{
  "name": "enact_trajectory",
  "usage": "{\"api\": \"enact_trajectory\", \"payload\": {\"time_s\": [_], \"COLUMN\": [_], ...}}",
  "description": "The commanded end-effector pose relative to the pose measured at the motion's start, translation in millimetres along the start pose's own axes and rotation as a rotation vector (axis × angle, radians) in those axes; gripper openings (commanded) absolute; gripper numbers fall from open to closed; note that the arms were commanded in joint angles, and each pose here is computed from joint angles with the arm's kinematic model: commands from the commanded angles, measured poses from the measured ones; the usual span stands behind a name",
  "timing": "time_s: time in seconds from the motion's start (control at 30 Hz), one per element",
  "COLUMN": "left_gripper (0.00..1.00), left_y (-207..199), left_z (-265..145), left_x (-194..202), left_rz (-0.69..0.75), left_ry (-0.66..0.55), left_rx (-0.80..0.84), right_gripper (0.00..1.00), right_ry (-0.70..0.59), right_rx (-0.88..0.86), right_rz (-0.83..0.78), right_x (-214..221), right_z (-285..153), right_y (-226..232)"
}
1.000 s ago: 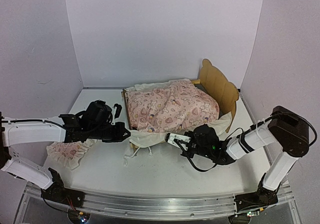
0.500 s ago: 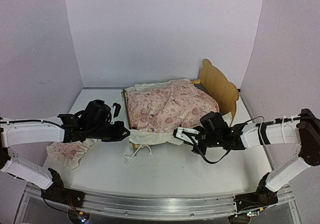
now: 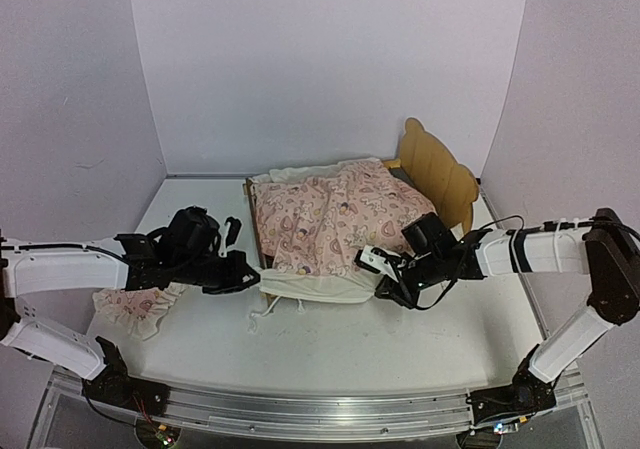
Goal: Set up the pet bed
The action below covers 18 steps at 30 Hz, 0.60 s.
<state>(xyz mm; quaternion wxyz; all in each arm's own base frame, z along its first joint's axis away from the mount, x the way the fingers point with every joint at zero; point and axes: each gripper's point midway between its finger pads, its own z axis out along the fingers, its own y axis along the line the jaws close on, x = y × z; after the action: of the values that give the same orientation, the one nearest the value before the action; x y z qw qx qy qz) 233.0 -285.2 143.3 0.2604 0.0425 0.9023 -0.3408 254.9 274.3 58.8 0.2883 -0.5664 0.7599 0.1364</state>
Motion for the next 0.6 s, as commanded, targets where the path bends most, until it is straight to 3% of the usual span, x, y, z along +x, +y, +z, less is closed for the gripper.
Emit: {"api": "enact_trajectory", "payload": {"time_s": [0.0, 0.13, 0.23, 0.33, 0.4, 0.57], "left_gripper": [0.0, 0.05, 0.2, 0.51, 0.65, 0.74], "left_y": [19.0, 20.7, 12.6, 0.8, -10.8, -19.5], "left_z": [1.3, -1.2, -5.8, -26.7, -44.0, -74.0], "left_x": [31.9, 58.6, 70.9, 48.4, 24.1, -60.2], "left_rz": [-0.085, -0.135, -0.127, -0.096, -0.023, 0.079], "left_ry": [0.098, 0.189, 0.258, 0.172, 0.103, -0.127], "left_rx": [-0.003, 0.048, 0.096, 0.106, 0.096, -0.032], "right_gripper": [0.16, 0.24, 0.56, 0.82, 0.97, 0.98], "right_ry": [-0.033, -0.066, -0.106, -0.139, -0.177, -0.13], "right_rx": [0.013, 0.173, 0.398, 0.587, 0.687, 0.788], "right_rz": [0.17, 0.273, 0.405, 0.523, 0.597, 0.68], "right_x": [-9.9, -5.5, -7.5, -17.7, -34.4, -45.6], "right_z": [-14.6, -45.5, -87.9, -147.0, -192.6, -239.1], "right_y": [-3.2, -20.9, -53.5, -80.7, -99.8, -152.5]}}
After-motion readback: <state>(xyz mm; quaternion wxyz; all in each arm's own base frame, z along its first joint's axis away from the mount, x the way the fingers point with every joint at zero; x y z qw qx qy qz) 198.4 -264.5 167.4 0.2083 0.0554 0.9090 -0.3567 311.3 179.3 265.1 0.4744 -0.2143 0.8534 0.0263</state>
